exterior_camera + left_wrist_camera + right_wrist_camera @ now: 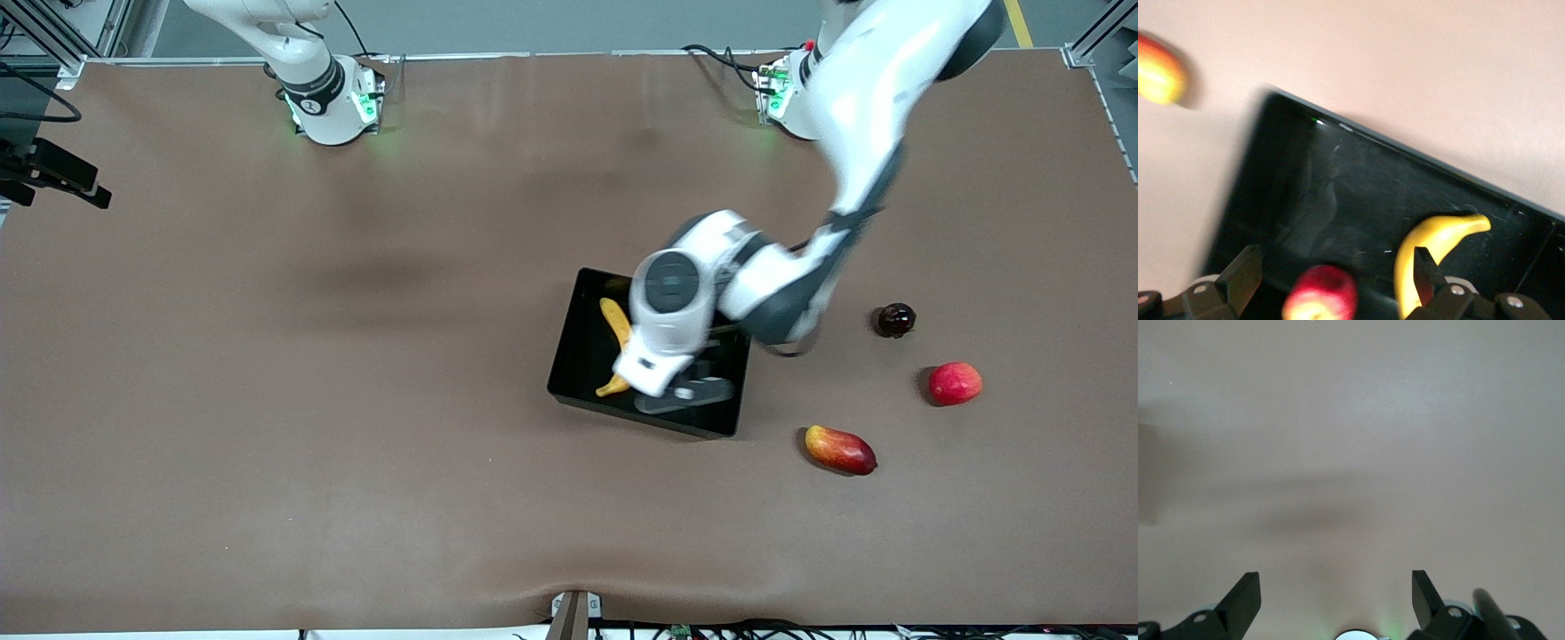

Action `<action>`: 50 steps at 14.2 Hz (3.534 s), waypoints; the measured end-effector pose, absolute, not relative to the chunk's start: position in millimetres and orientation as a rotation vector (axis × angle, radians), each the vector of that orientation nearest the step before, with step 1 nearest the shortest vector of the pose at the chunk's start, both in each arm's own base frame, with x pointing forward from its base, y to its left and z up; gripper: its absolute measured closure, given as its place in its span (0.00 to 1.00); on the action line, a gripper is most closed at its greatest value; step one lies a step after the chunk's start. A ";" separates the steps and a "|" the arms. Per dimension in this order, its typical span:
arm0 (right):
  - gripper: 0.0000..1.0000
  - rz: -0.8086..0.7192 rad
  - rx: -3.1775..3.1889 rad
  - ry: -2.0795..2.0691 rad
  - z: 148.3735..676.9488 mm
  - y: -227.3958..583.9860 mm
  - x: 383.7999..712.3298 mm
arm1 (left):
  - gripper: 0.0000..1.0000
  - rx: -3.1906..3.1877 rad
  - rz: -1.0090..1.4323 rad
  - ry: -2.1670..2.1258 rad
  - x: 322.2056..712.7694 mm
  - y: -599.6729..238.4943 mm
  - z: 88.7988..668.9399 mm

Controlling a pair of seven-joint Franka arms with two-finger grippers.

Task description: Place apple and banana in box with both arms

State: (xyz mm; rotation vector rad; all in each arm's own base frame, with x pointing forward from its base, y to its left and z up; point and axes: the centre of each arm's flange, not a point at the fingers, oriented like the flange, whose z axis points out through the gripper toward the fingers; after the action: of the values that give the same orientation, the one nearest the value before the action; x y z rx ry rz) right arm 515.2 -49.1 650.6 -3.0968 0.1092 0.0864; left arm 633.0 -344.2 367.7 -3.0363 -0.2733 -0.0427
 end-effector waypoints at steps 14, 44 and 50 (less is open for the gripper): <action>0.00 0.084 -3.097 0.104 651.3 -48.3 515.3 | 0.00 -3.008 -0.051 -0.302 614.4 -58.4 607.5; 0.00 0.081 -3.098 0.102 651.5 -48.0 515.5 | 0.00 -3.057 -0.049 -0.203 524.7 -38.8 662.4; 0.00 0.081 -3.098 0.102 651.5 -48.0 515.5 | 0.00 -3.057 -0.026 -0.205 527.5 -37.5 653.8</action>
State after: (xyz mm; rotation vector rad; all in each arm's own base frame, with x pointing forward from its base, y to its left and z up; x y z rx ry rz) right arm 515.5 -48.0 651.5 -3.0976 0.1021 0.0808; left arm 527.5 -37.5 653.8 -3.0568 -0.2048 -0.0265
